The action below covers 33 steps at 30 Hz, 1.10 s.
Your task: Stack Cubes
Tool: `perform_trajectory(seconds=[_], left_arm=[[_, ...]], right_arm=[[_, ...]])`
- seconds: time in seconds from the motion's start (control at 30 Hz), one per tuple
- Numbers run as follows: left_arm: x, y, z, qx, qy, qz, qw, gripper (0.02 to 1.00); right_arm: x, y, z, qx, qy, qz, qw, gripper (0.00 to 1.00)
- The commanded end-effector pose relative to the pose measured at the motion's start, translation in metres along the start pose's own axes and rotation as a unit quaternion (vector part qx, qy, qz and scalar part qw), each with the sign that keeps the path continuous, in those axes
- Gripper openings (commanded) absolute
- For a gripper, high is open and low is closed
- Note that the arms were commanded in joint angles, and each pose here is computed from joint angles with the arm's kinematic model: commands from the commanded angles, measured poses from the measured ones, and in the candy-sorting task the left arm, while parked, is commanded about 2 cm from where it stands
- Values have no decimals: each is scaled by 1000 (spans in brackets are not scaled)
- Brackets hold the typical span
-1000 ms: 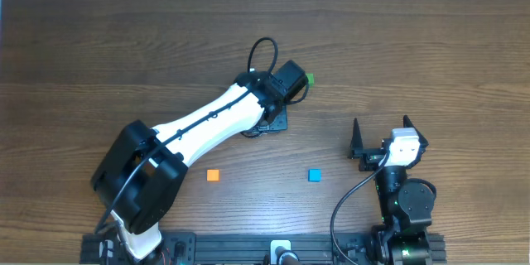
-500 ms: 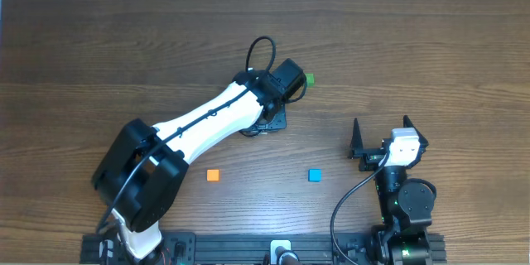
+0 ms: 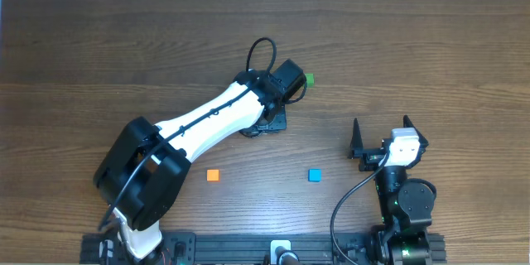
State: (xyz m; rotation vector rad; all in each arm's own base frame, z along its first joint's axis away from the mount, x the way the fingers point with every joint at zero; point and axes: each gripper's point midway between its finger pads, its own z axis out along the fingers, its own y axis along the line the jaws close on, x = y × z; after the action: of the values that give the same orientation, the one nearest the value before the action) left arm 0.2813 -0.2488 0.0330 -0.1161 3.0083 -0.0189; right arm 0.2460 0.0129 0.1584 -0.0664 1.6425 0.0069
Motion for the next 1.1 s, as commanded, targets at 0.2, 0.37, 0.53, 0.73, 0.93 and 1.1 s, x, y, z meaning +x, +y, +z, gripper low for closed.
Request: perform_trajectory(seconds=[0.2,0.37,0.53,0.73,0.93,1.1], left_arm=[[5,3,10,-5,17,-7,1000,766],[1,-1,2,9,5,-8,1000,1000],[-14,-4,-60,61,-58,-15,996,1000],[-9,19,-130,94,-110,-23,989,1000],[26,69,-122,57,-110,-23,992,1000],[81,110,-57,21,-48,-30,998,998]], right_arm=[[2,-1,0,1,0,-2,1000,993],[2,-1,0,1,0,-2,1000,993],[2,-1,0,1,0,-2,1000,993],[2,-1,0,1,0,-2,1000,991],[2,-1,0,1,0,-2,1000,993],[2,-1,0,1,0,-2,1000,993]])
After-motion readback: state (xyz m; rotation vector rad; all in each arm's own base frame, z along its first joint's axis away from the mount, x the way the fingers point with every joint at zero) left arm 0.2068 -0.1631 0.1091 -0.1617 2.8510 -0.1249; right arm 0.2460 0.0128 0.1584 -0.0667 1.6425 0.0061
